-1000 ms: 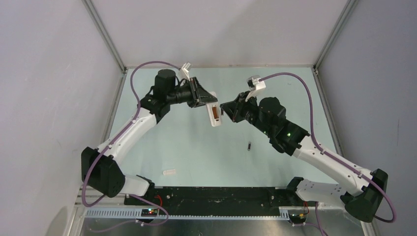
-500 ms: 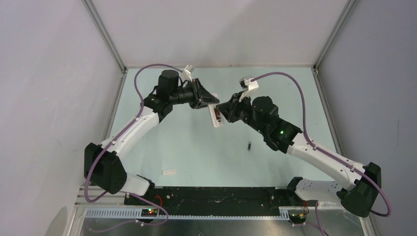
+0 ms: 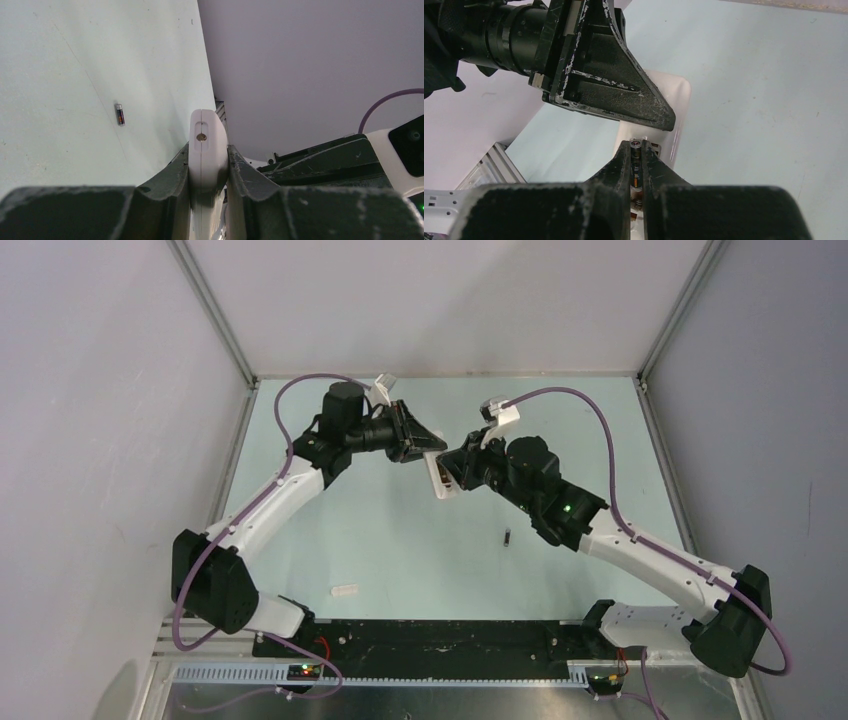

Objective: Load the batteries into the remote control

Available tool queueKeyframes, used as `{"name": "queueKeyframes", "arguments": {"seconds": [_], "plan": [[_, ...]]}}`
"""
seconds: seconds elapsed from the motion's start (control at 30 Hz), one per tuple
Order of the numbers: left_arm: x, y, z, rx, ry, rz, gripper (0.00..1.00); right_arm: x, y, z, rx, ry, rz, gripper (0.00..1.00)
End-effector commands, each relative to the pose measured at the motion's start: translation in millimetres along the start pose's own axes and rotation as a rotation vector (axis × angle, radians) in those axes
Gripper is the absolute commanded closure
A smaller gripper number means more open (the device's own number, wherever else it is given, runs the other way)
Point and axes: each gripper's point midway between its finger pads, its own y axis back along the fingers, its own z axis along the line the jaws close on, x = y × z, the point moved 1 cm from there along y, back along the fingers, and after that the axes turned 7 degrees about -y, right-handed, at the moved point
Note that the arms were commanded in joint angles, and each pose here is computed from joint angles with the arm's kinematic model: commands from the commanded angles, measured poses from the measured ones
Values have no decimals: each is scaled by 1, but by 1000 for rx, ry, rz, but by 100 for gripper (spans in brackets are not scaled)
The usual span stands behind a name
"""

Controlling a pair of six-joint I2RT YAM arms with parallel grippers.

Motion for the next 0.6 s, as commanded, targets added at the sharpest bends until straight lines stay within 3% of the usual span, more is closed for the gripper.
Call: {"name": "queueKeyframes", "arguments": {"seconds": [0.0, 0.57], "plan": [[-1, 1, -13, 42, -17, 4, 100, -19, 0, 6, -10, 24, -74, 95], [-2, 3, 2, -4, -66, -16, 100, 12, -4, -2, 9, 119, 5, 90]]}}
